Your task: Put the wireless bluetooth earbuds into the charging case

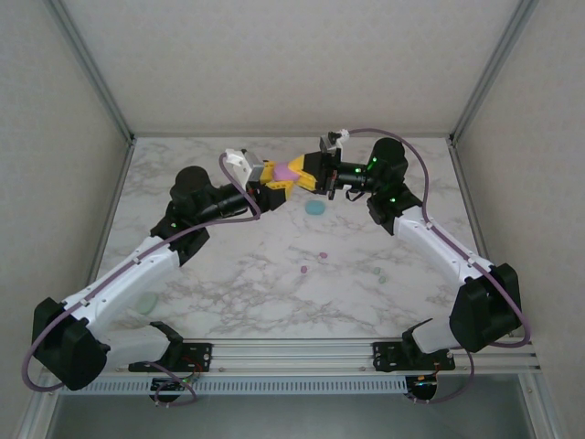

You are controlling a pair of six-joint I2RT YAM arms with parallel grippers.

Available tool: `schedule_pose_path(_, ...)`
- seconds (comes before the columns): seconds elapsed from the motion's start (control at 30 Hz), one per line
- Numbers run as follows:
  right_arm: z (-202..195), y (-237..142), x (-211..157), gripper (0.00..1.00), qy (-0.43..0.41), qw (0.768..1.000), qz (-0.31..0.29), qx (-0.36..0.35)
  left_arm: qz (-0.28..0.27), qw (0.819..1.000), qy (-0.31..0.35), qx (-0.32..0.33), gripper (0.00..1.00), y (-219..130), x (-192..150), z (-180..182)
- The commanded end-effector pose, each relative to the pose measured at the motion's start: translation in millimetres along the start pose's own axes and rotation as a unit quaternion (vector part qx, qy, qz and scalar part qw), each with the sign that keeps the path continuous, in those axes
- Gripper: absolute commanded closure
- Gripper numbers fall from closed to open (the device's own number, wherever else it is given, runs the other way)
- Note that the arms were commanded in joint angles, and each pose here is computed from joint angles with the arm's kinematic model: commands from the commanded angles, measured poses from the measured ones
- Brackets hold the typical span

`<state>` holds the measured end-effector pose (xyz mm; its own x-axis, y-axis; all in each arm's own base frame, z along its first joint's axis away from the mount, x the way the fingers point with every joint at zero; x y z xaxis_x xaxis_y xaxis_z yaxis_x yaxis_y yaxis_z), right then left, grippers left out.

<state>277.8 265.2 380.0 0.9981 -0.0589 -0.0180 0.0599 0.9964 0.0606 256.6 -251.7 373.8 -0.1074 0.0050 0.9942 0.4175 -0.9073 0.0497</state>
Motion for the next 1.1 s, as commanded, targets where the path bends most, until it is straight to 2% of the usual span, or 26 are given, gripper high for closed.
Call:
schedule_pose_path(0.0,8.3,-0.4,-4.6,0.98,-0.016,1.000,0.001,0.015,-0.023,1.000,0.011,-0.016,0.57,3.8,17.3,-5.9)
schedule_pose_path(0.13,12.4,-0.4,-5.4,0.98,-0.018,1.000,0.003,0.019,-0.016,1.000,0.014,-0.021,0.56,4.7,14.3,-6.9)
schedule_pose_path(0.23,12.3,-0.3,-5.1,0.98,-0.016,1.000,0.003,0.021,-0.016,1.000,0.015,-0.020,0.51,4.9,14.7,-7.1)
schedule_pose_path(0.47,11.8,0.2,-4.3,0.98,-0.013,1.000,0.005,0.026,-0.017,0.999,0.018,-0.020,0.50,5.7,15.5,-7.1)
schedule_pose_path(0.7,7.2,0.7,-2.8,0.98,-0.006,1.000,0.002,0.021,-0.020,0.999,0.021,-0.015,0.54,4.5,17.3,-6.4)
schedule_pose_path(1.07,1.2,0.3,-2.7,0.98,-0.005,1.000,0.000,0.008,-0.027,0.999,0.019,-0.010,0.48,3.3,19.3,-5.8)
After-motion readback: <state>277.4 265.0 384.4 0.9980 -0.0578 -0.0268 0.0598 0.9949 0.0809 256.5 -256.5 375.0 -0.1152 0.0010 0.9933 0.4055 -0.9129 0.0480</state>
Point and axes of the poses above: each hand's point on the last joint's axis, 136 mm out from that joint toward the fingers, its own y axis out along the fingers, its own z axis along the line the jaws close on, x = y × z, the point moved 5 cm from there along -y, back along the fingers, and after that the axes turned 9 degrees about y, right-handed, at the moved point
